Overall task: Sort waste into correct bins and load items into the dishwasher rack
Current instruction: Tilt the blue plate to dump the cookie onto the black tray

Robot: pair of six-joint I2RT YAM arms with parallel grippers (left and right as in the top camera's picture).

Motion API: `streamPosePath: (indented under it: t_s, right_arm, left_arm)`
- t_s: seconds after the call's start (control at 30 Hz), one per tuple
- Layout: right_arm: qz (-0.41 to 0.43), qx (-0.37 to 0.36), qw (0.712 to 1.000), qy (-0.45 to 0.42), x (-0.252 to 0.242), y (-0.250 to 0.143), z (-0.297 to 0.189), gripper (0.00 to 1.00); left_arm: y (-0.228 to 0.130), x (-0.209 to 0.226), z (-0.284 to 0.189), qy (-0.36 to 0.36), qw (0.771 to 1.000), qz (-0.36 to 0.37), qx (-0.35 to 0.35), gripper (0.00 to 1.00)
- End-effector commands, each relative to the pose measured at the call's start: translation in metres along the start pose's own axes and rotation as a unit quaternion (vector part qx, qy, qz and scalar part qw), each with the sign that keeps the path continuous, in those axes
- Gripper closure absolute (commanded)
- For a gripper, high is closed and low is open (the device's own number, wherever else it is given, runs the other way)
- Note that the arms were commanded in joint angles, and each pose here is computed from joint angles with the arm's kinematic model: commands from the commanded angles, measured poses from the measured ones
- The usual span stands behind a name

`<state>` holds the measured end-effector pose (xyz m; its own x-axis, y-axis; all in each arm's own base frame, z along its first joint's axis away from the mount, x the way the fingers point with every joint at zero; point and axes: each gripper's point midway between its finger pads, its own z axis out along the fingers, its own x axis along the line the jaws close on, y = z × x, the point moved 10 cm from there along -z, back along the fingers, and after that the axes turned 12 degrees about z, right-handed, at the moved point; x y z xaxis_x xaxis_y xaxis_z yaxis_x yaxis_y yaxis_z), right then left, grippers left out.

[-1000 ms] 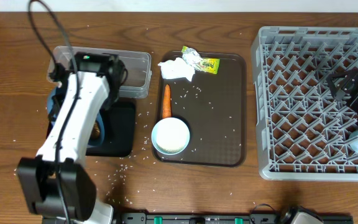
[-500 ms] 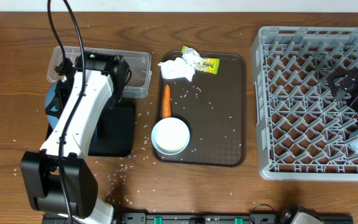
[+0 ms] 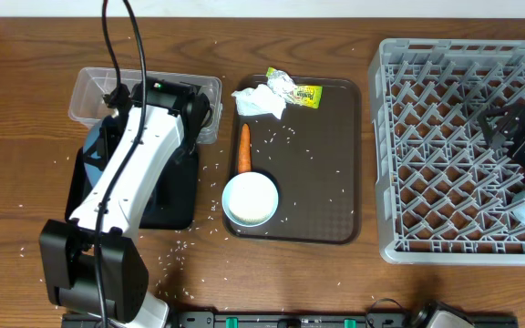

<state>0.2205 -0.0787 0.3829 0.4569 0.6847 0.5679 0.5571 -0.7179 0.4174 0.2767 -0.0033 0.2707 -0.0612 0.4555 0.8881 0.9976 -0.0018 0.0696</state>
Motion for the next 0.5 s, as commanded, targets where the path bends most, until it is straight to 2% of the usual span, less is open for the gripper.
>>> streamPosePath:
  t_s: [0.0, 0.07, 0.1, 0.17, 0.2, 0.27, 0.3, 0.4, 0.47]
  right_arm:
    - [-0.010, -0.001, 1.000, -0.001, 0.002, -0.001, 0.000, 0.01]
    - [-0.010, -0.002, 1.000, 0.000, 0.002, -0.001, 0.000, 0.01]
    - [-0.011, -0.004, 1.000, 0.001, 0.003, 0.000, 0.000, 0.01]
    - [-0.012, -0.005, 1.000, 0.003, 0.003, 0.000, 0.000, 0.01]
    - [-0.012, -0.004, 1.000, 0.002, 0.003, 0.000, 0.000, 0.01]
    - [-0.010, -0.002, 1.000, -0.001, 0.002, -0.001, 0.000, 0.01]
    - [-0.010, -0.002, 1.000, 0.000, 0.002, 0.000, 0.000, 0.01]
    - [-0.015, -0.012, 1.000, 0.005, 0.004, 0.003, -0.001, 0.01]
    - [-0.016, -0.013, 1.000, 0.005, 0.004, 0.003, -0.001, 0.01]
  left_arm:
    - [-0.010, 0.014, -0.004, 0.032, 0.999, 0.025, -0.008, 0.94]
    - [-0.008, 0.019, -0.004, 0.063, 0.997, 0.031, -0.024, 0.94]
    - [-0.009, 0.018, -0.004, 0.050, 0.998, 0.028, -0.018, 0.94]
    - [-0.015, 0.003, -0.003, -0.036, 0.999, -0.013, 0.030, 0.94]
    - [-0.019, -0.005, -0.002, -0.063, 0.997, -0.009, 0.051, 0.94]
    - [-0.022, -0.002, 0.004, 0.013, 0.998, 0.051, 0.025, 0.94]
    - [-0.021, 0.000, 0.005, 0.039, 0.998, 0.056, 0.010, 0.94]
    - [-0.020, 0.001, 0.006, 0.031, 0.999, 0.031, 0.015, 0.94]
    - [-0.020, 0.001, 0.004, 0.036, 0.998, 0.051, 0.010, 0.94]
